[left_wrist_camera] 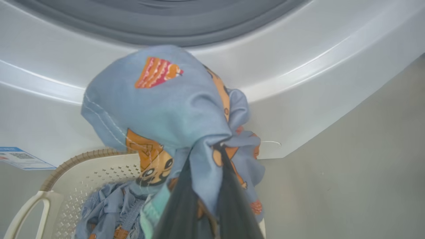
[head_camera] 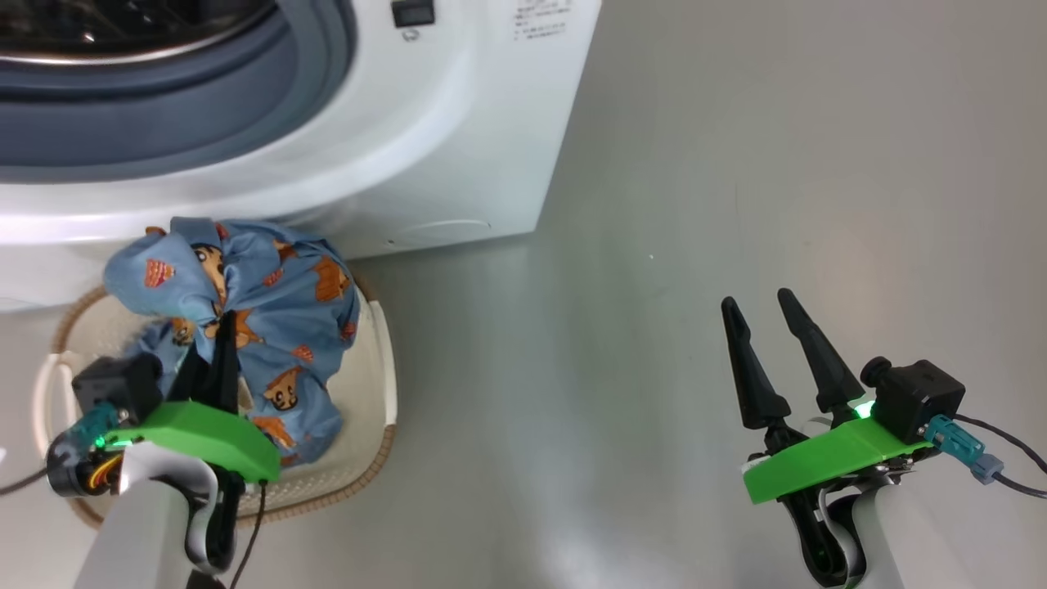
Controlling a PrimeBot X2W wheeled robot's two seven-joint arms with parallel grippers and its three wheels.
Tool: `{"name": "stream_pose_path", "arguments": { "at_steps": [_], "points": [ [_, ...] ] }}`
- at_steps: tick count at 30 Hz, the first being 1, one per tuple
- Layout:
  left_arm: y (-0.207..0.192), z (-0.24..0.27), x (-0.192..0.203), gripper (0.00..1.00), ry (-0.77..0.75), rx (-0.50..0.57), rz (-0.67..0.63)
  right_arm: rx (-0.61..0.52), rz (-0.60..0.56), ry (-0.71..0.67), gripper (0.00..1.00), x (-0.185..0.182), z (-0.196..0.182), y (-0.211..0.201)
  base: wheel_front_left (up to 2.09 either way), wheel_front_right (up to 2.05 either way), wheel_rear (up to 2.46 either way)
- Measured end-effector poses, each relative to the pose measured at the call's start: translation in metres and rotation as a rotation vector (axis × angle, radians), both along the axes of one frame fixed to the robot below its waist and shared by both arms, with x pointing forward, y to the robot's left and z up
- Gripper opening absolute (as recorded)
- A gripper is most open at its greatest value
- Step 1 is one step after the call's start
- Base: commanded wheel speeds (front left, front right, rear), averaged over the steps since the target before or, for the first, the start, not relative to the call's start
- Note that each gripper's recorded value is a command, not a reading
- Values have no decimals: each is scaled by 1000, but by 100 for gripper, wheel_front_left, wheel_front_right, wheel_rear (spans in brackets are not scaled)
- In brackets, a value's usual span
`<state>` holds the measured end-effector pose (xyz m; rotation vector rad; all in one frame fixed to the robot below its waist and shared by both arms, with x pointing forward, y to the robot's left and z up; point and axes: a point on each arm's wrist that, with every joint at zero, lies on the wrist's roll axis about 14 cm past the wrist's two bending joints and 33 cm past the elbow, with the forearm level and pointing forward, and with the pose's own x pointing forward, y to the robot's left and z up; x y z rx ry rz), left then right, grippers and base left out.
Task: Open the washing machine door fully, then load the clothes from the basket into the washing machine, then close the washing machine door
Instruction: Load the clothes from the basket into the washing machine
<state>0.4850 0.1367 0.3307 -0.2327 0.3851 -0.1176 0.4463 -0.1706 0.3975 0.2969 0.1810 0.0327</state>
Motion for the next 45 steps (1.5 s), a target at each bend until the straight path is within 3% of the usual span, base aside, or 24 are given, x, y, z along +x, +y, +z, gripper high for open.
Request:
{"name": "stream_pose_path", "arguments": {
  "at_steps": [27, 45],
  "points": [
    [24, 144, -45, 0, -392, 59, 55, -57, 5, -142, 100, -29, 63, -1, 0, 0, 0],
    [27, 176, -105, 0, -470, 98, 51, -98, 6, -228, 100, -63, 96, -2, 0, 0, 0]
  ]
}}
